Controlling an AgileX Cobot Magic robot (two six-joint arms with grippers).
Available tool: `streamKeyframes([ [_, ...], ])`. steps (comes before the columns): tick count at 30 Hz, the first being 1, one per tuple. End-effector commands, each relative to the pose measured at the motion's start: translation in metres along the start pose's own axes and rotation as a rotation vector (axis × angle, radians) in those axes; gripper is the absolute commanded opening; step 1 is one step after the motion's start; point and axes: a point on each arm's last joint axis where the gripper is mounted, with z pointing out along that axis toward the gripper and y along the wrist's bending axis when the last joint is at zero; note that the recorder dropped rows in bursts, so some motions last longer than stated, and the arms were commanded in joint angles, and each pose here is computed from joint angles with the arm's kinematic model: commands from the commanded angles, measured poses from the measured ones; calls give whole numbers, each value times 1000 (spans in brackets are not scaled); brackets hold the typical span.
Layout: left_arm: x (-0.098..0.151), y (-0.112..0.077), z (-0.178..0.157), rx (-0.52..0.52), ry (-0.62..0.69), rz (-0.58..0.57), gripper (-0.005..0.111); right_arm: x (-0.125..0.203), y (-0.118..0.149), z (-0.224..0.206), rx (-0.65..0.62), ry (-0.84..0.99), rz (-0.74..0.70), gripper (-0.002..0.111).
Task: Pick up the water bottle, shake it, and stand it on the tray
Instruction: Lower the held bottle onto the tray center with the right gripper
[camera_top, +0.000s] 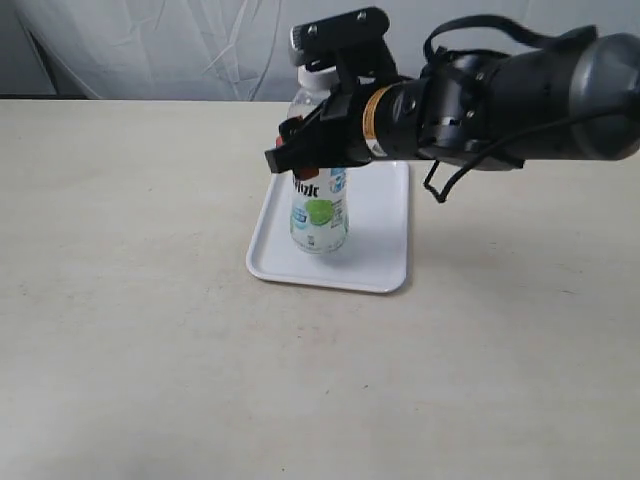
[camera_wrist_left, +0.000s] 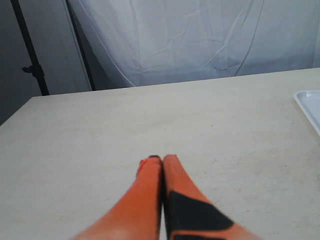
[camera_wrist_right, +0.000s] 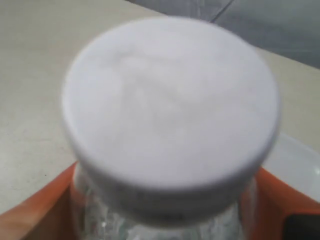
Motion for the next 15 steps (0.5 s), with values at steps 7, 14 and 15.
streamKeyframes([
  [7,1,0,0,1,-2,3,0,6,-21,20,-78,-64,108,-1],
  [14,1,0,0,1,-2,3,0,6,-27,20,-69,-72,55,-1],
  [15,1,0,0,1,-2,3,0,5,-27,20,-78,-78,41,-1],
])
